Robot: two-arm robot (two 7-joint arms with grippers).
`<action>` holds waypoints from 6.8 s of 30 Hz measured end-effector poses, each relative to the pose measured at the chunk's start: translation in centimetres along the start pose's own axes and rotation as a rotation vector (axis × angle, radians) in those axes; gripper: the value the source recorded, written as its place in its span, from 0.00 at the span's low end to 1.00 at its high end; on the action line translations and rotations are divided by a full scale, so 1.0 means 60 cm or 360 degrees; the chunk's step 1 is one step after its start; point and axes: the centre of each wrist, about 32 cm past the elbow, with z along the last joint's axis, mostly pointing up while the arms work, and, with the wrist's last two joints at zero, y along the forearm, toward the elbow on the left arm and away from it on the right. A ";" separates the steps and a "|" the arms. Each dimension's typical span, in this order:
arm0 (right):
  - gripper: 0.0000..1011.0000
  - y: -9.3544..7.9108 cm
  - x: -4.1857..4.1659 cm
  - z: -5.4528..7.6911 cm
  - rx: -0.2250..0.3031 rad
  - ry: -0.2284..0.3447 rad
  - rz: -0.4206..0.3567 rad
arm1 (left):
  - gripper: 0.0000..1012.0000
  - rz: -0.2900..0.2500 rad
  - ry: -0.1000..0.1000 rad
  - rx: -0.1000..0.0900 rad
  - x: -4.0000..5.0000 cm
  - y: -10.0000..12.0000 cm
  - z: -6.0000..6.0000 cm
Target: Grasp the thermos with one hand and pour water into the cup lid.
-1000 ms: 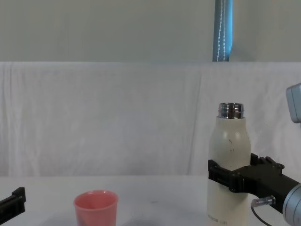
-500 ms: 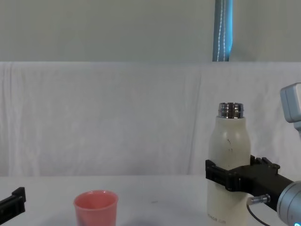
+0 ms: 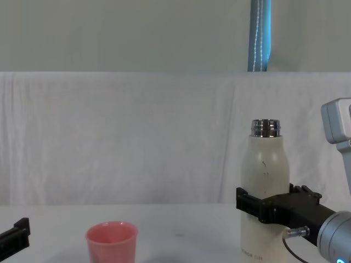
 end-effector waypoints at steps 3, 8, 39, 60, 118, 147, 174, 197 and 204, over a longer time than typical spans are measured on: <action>0.99 0.000 0.000 0.000 0.0000 0.0000 0.0000 | 0.99 0.0000 0.0000 0.0000 0.000 0.000 0.000; 0.99 0.000 0.000 0.000 0.0000 -0.0001 0.0001 | 0.99 0.0000 0.0000 0.0000 0.000 0.000 0.000; 0.94 -0.001 0.000 0.000 0.0003 -0.0003 0.0002 | 0.99 0.0000 0.0000 0.0000 0.000 0.000 0.000; 0.94 -0.010 0.014 0.037 0.0166 -0.0265 0.0097 | 0.99 0.0000 0.0000 0.0000 0.000 0.000 0.000; 0.94 0.027 -0.005 -0.002 0.0361 -0.1510 0.0438 | 0.99 0.0000 0.0000 0.0000 0.000 0.000 0.000; 0.94 0.096 -0.002 -0.007 0.0501 -0.1795 0.0491 | 0.99 0.0000 0.0000 0.0000 0.000 0.000 0.000; 0.94 0.119 -0.003 -0.012 0.0591 -0.1996 0.0505 | 0.99 0.0000 0.0000 0.0000 0.000 0.000 0.000; 0.94 0.137 0.002 -0.017 0.0640 -0.2122 0.0488 | 0.99 0.0000 0.0000 0.0000 0.000 0.000 0.000; 0.94 0.137 0.006 -0.013 0.0654 -0.2146 0.0478 | 0.99 0.0000 0.0000 0.0000 0.000 0.000 0.000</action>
